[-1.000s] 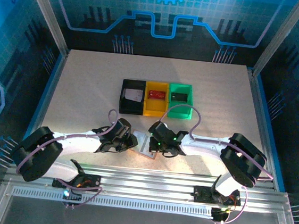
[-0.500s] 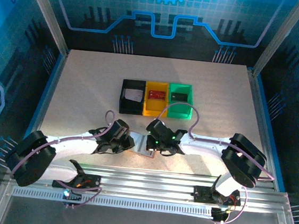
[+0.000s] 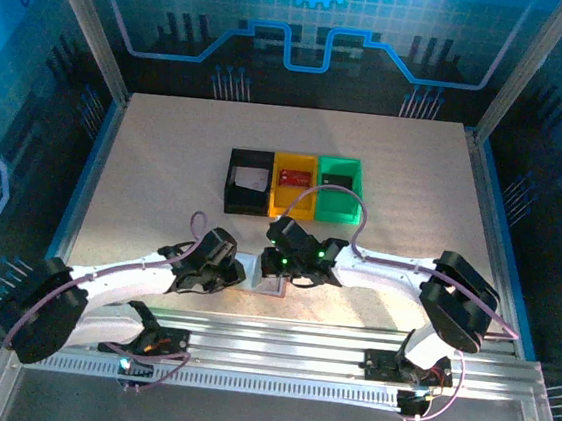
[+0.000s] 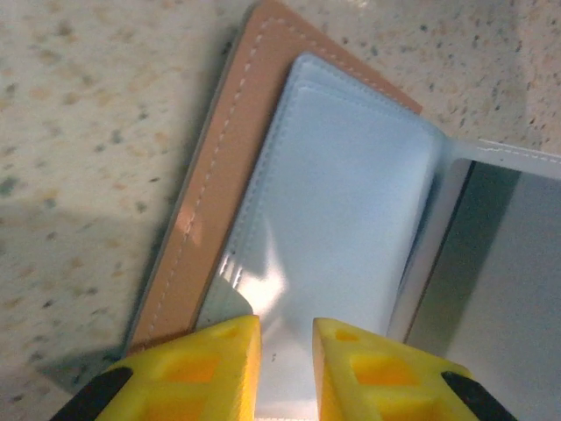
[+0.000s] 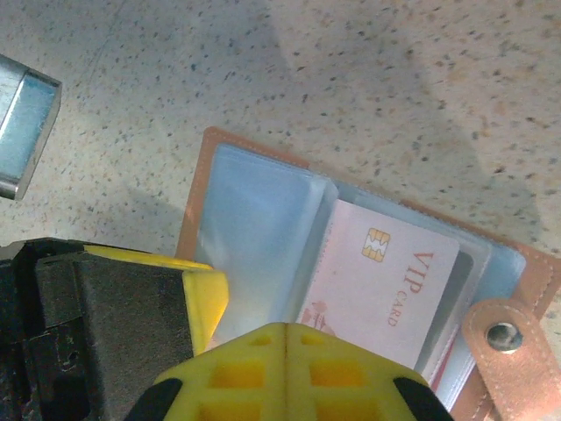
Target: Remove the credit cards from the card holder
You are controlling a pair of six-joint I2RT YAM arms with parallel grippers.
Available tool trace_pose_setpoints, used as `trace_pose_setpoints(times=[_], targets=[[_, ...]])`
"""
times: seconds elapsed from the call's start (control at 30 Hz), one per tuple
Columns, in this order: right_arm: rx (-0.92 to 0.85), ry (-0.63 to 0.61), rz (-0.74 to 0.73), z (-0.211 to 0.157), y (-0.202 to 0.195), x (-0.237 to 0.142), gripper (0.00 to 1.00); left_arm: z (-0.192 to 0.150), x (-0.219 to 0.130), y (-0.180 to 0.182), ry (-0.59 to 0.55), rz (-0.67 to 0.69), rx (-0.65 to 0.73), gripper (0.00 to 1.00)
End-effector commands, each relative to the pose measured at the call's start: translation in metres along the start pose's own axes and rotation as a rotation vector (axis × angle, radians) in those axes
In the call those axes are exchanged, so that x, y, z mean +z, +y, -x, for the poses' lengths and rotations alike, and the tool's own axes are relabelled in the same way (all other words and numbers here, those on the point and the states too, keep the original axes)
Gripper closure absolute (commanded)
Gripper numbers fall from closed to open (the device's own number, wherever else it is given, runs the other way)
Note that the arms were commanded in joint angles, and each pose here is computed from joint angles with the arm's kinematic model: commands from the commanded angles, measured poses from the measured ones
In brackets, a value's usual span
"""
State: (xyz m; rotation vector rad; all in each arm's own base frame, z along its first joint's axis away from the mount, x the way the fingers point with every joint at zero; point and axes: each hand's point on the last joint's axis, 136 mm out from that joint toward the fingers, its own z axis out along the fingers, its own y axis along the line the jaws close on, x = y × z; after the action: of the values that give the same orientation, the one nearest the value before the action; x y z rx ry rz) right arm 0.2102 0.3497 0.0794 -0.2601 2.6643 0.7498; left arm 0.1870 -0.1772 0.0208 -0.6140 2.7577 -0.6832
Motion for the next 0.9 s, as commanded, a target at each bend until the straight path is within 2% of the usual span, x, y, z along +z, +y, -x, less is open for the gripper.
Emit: trace_pose_setpoints(times=[0.0, 0.3, 0.67, 0.87], targets=[[-0.032, 0.025, 0.046, -0.002, 0.019, 0.004, 1.00, -0.007, -0.008, 0.027, -0.003, 0.084, -0.006, 0.76], [-0.061, 0.054, 0.071, -0.006, 0.040, 0.015, 0.99, -0.006, -0.028, 0.033, -0.049, 0.050, -0.031, 0.72], [-0.095, 0.088, 0.084, -0.014, 0.057, 0.025, 0.78, -0.002, -0.053, 0.046, -0.101, 0.093, -0.032, 0.71], [-0.092, 0.071, 0.075, -0.011, 0.047, 0.019, 0.77, -0.002, -0.056, 0.043, -0.099, 0.077, -0.041, 0.69]])
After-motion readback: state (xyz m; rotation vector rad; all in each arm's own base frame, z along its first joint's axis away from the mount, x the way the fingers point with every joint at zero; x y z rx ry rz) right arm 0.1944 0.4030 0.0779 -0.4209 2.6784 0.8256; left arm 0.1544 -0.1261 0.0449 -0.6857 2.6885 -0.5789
